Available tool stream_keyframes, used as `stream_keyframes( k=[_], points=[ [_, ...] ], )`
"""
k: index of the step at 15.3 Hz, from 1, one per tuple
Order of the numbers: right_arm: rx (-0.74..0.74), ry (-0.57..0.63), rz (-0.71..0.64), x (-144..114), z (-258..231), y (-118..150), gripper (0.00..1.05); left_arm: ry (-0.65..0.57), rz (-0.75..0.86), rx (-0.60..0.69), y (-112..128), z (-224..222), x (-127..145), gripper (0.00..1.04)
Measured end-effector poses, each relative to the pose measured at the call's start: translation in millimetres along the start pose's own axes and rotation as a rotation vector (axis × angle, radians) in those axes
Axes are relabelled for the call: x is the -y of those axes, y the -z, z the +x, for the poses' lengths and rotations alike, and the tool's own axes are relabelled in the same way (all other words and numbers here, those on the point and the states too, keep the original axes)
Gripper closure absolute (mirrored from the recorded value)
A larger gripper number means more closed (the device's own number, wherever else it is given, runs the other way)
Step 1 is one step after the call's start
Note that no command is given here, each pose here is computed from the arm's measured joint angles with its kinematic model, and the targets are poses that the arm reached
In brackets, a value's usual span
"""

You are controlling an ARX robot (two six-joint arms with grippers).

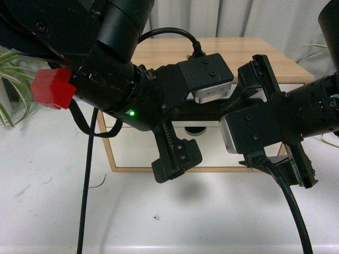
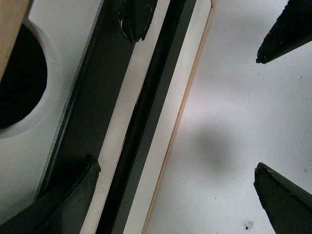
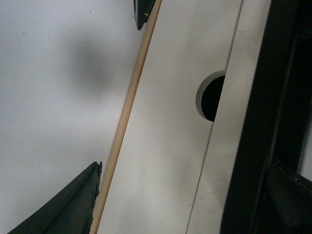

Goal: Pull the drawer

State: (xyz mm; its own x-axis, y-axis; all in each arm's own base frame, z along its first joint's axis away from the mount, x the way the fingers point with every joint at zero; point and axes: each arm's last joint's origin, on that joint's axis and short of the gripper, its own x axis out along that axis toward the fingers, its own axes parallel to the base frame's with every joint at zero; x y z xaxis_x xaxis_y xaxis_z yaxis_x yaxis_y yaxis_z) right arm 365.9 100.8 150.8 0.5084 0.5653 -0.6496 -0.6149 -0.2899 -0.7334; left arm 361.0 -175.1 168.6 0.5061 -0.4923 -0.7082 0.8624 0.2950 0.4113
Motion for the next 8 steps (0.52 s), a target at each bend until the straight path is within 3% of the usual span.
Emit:
stream_keyframes(
  k=[8],
  points=[
    [-0.026, -0.034, 0.041, -11.3, 7.6, 12.2, 0.06, 0.013, 0.001, 0.009, 3.6, 8.0, 3.3, 0.07]
  ],
)
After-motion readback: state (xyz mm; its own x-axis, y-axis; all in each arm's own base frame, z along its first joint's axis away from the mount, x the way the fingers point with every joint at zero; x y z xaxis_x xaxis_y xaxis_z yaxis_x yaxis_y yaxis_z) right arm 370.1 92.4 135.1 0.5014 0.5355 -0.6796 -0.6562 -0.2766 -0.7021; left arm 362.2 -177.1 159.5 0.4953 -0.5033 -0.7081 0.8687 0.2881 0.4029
